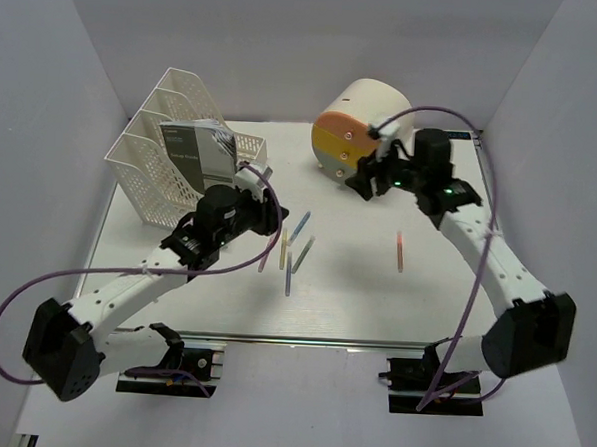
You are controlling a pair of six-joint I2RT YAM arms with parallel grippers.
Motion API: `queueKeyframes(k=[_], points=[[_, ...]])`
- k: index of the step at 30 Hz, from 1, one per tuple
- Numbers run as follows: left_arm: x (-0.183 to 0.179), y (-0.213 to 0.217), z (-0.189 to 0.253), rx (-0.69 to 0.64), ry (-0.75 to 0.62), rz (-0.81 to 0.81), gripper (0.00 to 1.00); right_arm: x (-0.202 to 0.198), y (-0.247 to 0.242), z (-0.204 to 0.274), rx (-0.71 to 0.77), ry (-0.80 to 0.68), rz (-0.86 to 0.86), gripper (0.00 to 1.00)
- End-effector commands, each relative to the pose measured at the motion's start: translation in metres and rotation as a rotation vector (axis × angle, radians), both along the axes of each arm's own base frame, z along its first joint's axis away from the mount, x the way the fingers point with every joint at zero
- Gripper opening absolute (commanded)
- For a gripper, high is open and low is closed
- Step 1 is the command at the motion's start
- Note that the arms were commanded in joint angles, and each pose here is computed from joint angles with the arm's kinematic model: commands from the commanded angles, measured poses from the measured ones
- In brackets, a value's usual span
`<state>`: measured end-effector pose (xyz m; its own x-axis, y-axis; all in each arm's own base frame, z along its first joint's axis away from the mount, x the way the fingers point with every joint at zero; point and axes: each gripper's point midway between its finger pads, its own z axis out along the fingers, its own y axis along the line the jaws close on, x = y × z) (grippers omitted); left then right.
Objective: Organize the desk
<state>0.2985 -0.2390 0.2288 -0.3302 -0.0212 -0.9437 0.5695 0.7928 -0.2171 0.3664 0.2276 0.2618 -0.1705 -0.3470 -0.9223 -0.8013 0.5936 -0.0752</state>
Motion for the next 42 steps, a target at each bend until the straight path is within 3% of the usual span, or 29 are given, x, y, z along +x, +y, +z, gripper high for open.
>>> queueKeyframes(k=[1, 5, 7, 10, 12, 14, 18, 26, 31, 42], points=[[-0.001, -0.033, 0.0, -0.131, 0.069, -0.114, 0.43, -0.025, -0.02, 0.006, 0.245, 0.217, 0.03, 0.64], [0.017, -0.062, -0.003, -0.199, 0.14, -0.148, 0.37, -0.045, -0.047, -0.002, 0.408, 0.327, 0.054, 0.55], [0.031, -0.077, -0.006, -0.25, 0.17, -0.149, 0.36, -0.061, -0.061, -0.017, 0.498, 0.439, 0.079, 0.4], [0.055, -0.095, -0.02, -0.329, 0.231, -0.105, 0.42, -0.065, -0.08, -0.008, 0.544, 0.388, 0.146, 0.2], [0.072, -0.103, -0.027, -0.381, 0.255, -0.06, 0.48, -0.068, -0.087, -0.002, 0.533, 0.385, 0.129, 0.22], [0.09, -0.114, -0.046, -0.393, 0.298, -0.03, 0.51, -0.072, -0.089, -0.002, 0.524, 0.361, 0.122, 0.35], [0.123, -0.133, -0.068, -0.443, 0.346, 0.028, 0.56, -0.076, -0.092, 0.0, 0.521, 0.317, 0.095, 0.45], [0.178, -0.147, -0.098, -0.519, 0.34, 0.114, 0.57, -0.076, -0.097, -0.004, 0.54, 0.342, 0.097, 0.46], [0.198, -0.139, -0.101, -0.607, 0.297, 0.158, 0.58, -0.075, -0.101, -0.005, 0.543, 0.338, 0.087, 0.46], [0.223, -0.149, -0.12, -0.614, 0.317, 0.145, 0.59, -0.07, -0.108, -0.007, 0.546, 0.333, 0.057, 0.47]])
